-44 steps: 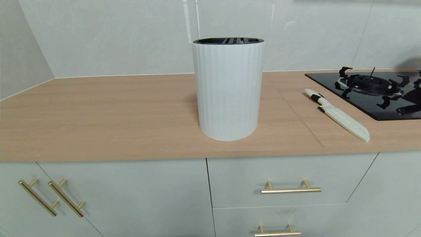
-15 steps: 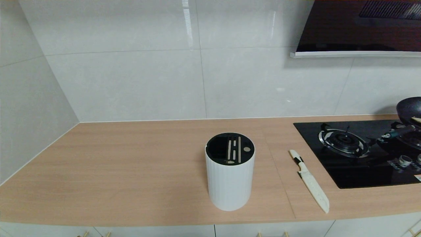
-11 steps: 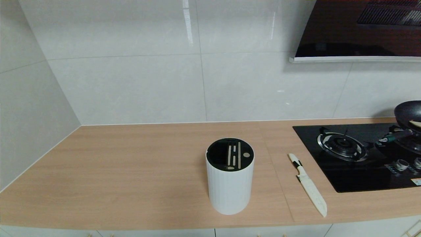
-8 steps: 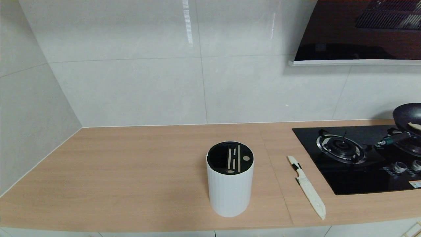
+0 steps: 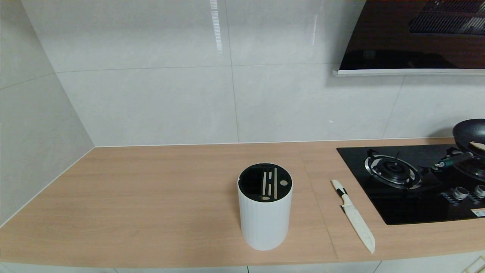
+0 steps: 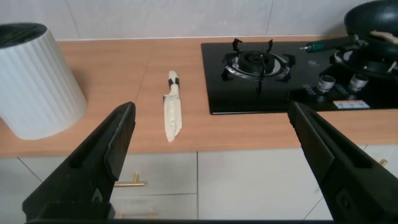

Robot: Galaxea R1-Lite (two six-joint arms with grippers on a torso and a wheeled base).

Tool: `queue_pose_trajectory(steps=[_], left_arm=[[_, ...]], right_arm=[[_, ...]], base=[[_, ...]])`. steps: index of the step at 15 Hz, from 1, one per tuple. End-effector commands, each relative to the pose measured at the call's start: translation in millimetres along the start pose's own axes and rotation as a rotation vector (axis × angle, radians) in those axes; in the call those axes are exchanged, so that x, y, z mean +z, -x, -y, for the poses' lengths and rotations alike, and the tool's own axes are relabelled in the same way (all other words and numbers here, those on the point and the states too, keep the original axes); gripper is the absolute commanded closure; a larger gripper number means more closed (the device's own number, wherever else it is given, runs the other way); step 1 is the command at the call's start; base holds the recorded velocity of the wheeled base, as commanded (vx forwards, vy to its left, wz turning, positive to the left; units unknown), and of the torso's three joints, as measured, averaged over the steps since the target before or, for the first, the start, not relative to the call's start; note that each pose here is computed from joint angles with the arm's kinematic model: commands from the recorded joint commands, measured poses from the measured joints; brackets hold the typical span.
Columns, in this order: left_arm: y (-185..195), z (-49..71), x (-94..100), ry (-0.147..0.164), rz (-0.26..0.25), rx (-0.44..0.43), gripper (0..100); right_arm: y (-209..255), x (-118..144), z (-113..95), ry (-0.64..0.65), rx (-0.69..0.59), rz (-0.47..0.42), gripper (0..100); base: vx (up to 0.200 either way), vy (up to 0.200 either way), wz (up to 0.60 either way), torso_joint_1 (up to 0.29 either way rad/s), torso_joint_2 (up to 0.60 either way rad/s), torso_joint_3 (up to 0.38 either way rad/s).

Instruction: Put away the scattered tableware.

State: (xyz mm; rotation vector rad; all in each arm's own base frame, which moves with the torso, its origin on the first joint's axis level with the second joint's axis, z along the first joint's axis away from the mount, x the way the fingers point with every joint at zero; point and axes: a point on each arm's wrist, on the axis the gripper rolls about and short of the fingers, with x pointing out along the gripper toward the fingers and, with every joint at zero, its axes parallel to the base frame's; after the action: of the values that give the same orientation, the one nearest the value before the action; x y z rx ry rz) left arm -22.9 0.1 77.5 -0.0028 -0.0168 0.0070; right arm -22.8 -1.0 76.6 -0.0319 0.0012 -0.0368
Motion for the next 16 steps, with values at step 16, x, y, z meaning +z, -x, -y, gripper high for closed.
queue_pose_trajectory(steps=[16], left_arm=[[0, 0.0, 0.0, 0.000, 0.000, 0.001, 0]], right_arm=[[-289, 92, -43, -0.012, 0.240, -0.673, 0]], base=[[0.000, 0.000, 0.00, 0.000, 0.00, 0.000]])
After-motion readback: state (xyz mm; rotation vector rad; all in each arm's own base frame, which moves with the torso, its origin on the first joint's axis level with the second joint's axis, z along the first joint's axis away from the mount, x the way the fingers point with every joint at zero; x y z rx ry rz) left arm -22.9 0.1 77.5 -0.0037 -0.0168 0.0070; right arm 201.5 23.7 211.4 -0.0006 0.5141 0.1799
